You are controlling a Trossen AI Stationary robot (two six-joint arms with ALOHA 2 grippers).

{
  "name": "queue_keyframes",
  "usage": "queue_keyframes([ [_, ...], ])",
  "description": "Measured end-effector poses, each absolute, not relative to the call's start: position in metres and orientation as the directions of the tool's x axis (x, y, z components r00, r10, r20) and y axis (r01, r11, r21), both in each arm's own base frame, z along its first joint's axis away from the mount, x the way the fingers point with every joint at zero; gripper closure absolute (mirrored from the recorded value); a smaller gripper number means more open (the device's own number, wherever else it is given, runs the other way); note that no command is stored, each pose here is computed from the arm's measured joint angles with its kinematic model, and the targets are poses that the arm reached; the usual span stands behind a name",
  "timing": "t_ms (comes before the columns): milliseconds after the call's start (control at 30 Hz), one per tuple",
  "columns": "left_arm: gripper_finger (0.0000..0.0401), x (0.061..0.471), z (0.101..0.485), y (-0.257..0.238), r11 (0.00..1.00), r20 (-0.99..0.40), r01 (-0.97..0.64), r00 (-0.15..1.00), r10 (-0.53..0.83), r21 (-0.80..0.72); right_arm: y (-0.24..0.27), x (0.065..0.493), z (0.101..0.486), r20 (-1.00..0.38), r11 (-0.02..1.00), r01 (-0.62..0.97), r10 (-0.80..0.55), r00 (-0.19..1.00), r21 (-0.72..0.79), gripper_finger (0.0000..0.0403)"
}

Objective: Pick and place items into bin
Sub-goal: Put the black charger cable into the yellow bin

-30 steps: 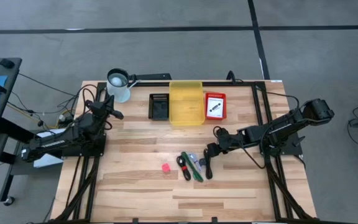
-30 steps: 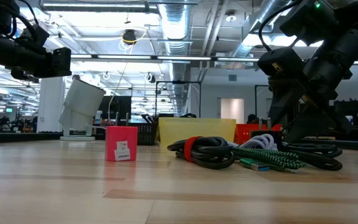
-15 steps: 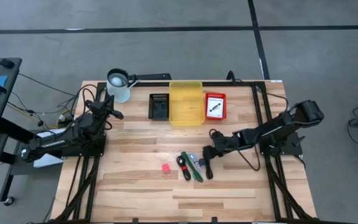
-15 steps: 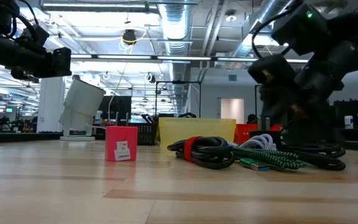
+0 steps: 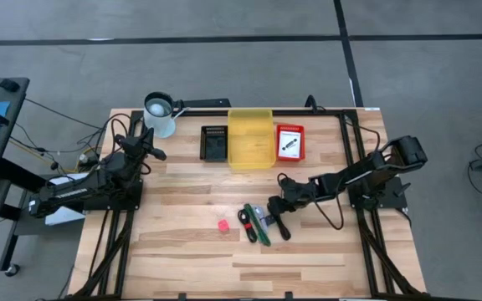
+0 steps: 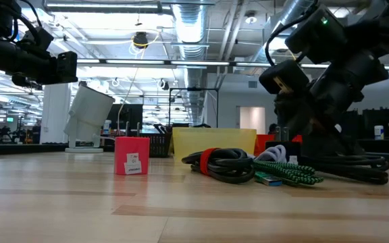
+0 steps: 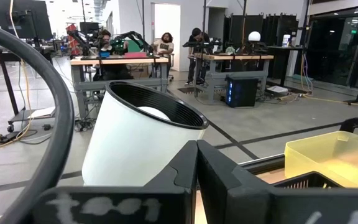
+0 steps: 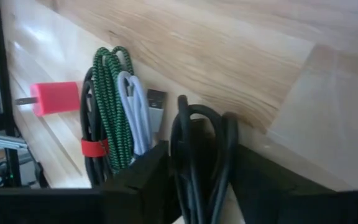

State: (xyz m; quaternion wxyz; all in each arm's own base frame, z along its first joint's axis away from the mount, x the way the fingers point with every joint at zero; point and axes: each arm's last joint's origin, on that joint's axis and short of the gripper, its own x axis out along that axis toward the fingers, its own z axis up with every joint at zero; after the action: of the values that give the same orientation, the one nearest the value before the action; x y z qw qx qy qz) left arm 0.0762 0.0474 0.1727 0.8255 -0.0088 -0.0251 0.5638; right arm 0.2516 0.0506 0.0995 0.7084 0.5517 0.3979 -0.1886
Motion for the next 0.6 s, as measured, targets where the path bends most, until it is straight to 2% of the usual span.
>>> queue_keyframes([
  [167,0.0401,0.076,0.173,0.047,0.364,0.032,-0.93,0.363,0.931,-0.043,0.048,0.251,0.099,-0.776,0.331,0.707,0.165,0.609,0.625,0.0358],
  [600,0.0401,0.076,0.173,0.047,0.364,0.031,-0.931,0.363,0.931,-0.043,0.024,0.253,0.104,-0.767,0.361,0.698,0.083,0.637,0.619,0.0356],
])
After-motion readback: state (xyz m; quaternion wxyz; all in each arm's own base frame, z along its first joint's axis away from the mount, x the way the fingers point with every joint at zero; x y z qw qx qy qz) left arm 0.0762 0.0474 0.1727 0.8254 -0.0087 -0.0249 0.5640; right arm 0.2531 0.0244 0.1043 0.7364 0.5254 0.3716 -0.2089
